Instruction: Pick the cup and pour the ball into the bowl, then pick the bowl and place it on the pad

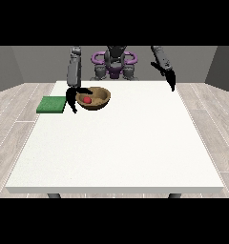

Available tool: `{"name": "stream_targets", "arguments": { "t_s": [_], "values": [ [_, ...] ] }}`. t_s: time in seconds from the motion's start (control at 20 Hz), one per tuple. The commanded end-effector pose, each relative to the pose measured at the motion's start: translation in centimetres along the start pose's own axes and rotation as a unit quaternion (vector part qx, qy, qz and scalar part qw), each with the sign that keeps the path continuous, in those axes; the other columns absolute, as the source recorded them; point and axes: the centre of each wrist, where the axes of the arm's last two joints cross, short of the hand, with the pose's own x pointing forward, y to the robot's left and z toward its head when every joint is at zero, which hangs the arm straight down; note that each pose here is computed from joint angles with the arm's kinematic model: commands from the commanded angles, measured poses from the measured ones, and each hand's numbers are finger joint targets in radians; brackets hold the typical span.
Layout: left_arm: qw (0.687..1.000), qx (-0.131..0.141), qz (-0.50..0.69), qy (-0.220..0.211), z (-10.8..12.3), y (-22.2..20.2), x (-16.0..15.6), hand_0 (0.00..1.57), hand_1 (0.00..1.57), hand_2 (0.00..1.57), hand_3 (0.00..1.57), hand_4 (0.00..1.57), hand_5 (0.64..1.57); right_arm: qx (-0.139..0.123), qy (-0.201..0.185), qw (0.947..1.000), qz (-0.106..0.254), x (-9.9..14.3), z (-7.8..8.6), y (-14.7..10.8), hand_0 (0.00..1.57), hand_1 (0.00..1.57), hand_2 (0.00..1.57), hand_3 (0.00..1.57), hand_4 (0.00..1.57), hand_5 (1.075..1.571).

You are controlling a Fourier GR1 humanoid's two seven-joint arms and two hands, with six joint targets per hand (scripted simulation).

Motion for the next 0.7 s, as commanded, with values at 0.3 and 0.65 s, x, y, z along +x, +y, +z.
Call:
{"name": "stream_targets", "arguments": {
  "t_s": [0.3, 0.65],
  "values": [
    [0.994, -0.054, -0.007, -0.096, -4.7, -1.5, 4.1, 0.00, 0.00, 0.00, 0.00, 0.00, 0.708, -0.057, 0.062, 0.9191, 0.385, 0.4, 3.9, -8.9, 1.57, 1.57, 1.57, 1.57, 1.31, 1.566],
    [0.994, -0.078, 0.008, -0.075, -4.9, -3.4, 3.9, 0.00, 0.00, 0.00, 0.00, 0.00, 0.713, -0.133, 0.096, 0.8955, 0.414, 5.2, 1.3, -10.9, 1.57, 1.57, 1.57, 1.57, 1.20, 1.571]
  ]
}}
